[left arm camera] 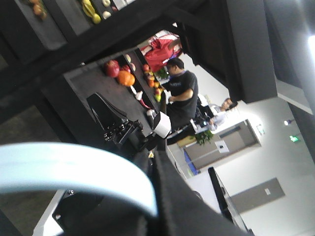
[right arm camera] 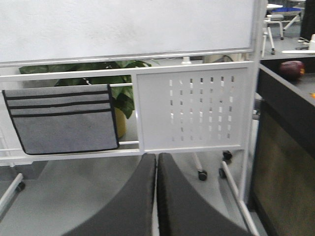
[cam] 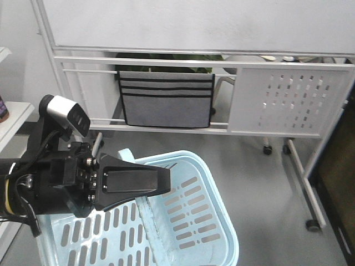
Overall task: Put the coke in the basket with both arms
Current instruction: 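Drive the base away from the shelf, turning, holding the basket, then drive the base to the shelf with the red Coca-Cola bottle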
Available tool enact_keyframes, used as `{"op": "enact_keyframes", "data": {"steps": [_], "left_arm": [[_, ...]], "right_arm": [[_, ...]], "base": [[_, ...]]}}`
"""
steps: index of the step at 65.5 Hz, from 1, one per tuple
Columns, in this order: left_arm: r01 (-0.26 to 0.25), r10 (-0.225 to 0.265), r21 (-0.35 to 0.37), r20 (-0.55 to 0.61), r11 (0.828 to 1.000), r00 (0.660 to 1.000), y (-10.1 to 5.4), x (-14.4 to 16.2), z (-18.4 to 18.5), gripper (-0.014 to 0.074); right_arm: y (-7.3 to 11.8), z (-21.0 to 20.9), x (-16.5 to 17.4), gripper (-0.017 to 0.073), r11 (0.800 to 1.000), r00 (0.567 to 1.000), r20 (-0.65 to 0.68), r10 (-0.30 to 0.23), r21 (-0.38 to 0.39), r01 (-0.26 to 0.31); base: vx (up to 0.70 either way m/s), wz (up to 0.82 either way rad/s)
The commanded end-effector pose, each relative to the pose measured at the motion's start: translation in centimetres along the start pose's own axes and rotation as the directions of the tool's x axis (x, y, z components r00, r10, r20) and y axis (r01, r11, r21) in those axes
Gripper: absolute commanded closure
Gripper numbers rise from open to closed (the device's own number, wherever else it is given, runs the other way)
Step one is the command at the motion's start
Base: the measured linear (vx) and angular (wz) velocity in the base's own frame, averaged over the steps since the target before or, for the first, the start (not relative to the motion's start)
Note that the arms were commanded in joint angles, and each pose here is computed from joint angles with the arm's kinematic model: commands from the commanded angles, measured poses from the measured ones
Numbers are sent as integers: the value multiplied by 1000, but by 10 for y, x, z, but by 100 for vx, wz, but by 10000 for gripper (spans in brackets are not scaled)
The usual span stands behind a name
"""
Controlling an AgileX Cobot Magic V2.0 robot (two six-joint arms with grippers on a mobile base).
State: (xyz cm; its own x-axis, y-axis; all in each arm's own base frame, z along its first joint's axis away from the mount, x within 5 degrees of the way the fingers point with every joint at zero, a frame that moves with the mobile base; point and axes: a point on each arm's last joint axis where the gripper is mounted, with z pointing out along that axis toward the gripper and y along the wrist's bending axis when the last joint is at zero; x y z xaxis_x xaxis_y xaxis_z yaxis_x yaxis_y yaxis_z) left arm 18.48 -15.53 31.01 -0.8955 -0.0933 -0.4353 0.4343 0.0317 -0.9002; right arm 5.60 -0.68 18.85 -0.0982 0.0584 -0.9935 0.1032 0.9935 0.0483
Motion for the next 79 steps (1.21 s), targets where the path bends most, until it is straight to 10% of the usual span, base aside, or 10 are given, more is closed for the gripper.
{"op": "enact_keyframes", "data": {"steps": [1,79], "left_arm": [[-19,29,224,-41,974,999,-31,2,-3,600],[-19,29,224,-41,974,999,-31,2,-3,600]], "right_arm": [[1,-1,-5,565,1000,997,76,-18,-9,19],[1,-1,-5,565,1000,997,76,-18,-9,19]], "base": [[26,27],[19,54]]}}
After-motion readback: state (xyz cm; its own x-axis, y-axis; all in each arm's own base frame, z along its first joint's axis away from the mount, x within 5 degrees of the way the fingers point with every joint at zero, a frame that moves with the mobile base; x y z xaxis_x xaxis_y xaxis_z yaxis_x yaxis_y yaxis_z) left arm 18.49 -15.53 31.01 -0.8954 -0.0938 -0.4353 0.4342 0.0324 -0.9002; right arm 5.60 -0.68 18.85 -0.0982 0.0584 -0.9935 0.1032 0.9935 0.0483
